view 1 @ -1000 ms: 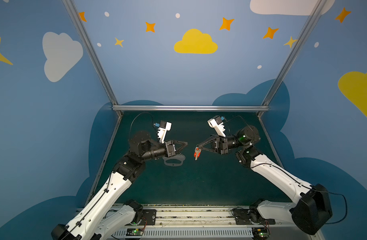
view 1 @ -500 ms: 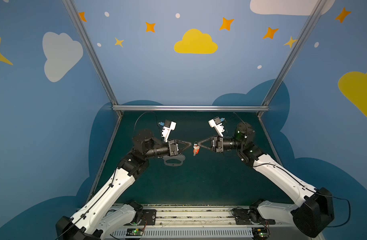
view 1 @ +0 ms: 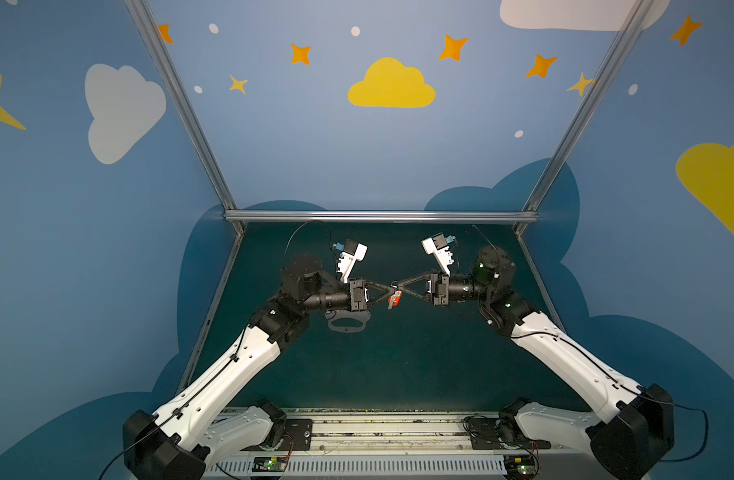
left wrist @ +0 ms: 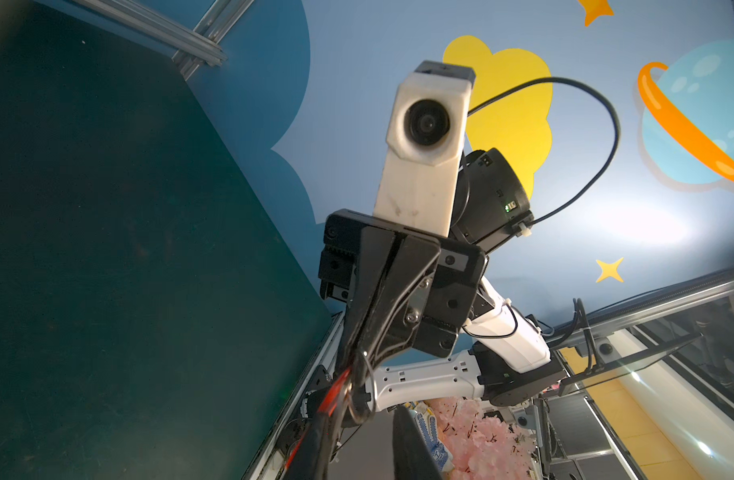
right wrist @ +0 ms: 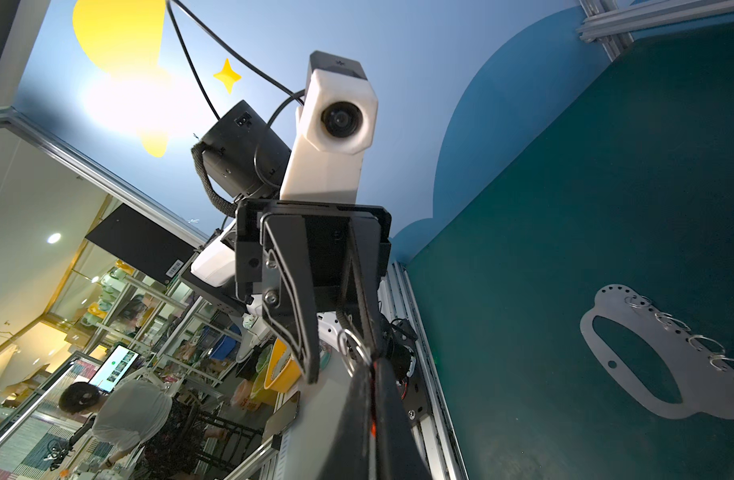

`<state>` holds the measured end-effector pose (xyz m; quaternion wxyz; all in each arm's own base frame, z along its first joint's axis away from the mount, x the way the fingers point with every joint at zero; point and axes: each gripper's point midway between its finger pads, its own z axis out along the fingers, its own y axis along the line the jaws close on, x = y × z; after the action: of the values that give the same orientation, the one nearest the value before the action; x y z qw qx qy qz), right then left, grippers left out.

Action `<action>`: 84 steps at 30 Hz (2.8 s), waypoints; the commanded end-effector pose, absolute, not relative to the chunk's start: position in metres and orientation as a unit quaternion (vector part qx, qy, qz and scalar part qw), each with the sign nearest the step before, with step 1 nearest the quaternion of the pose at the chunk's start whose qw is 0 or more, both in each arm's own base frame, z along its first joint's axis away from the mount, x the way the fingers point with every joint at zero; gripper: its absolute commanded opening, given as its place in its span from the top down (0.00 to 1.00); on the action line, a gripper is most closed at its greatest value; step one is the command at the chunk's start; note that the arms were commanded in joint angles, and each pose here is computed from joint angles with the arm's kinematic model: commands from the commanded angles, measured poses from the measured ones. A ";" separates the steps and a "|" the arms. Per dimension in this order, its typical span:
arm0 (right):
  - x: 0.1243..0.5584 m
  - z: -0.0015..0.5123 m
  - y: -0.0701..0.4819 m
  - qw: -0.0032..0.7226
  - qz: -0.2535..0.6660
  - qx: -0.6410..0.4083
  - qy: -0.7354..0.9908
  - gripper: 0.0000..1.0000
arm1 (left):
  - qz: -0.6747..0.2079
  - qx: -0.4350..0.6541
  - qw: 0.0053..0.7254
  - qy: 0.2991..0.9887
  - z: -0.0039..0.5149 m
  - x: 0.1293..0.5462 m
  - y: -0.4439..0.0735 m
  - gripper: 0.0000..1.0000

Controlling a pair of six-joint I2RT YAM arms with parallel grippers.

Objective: Put the keys on the keyring

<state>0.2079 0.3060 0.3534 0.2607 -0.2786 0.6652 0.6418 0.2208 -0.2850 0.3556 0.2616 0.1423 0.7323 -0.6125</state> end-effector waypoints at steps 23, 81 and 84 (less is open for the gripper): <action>0.206 0.343 0.305 0.259 0.629 -0.280 0.678 1.00 | -0.607 0.137 0.295 0.725 0.375 0.229 -0.281 0.59; 0.204 0.320 0.312 0.271 0.576 -0.296 0.713 1.00 | -0.547 0.123 0.246 0.790 0.326 0.237 -0.285 0.82; 0.204 0.321 0.311 0.272 0.575 -0.295 0.713 1.00 | -0.544 0.121 0.246 0.793 0.323 0.237 -0.284 0.84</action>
<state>0.2070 0.3129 0.3002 0.2490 -0.2840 0.7272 0.5732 0.2374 -0.2828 0.3139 0.2353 0.1092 0.7990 -0.5425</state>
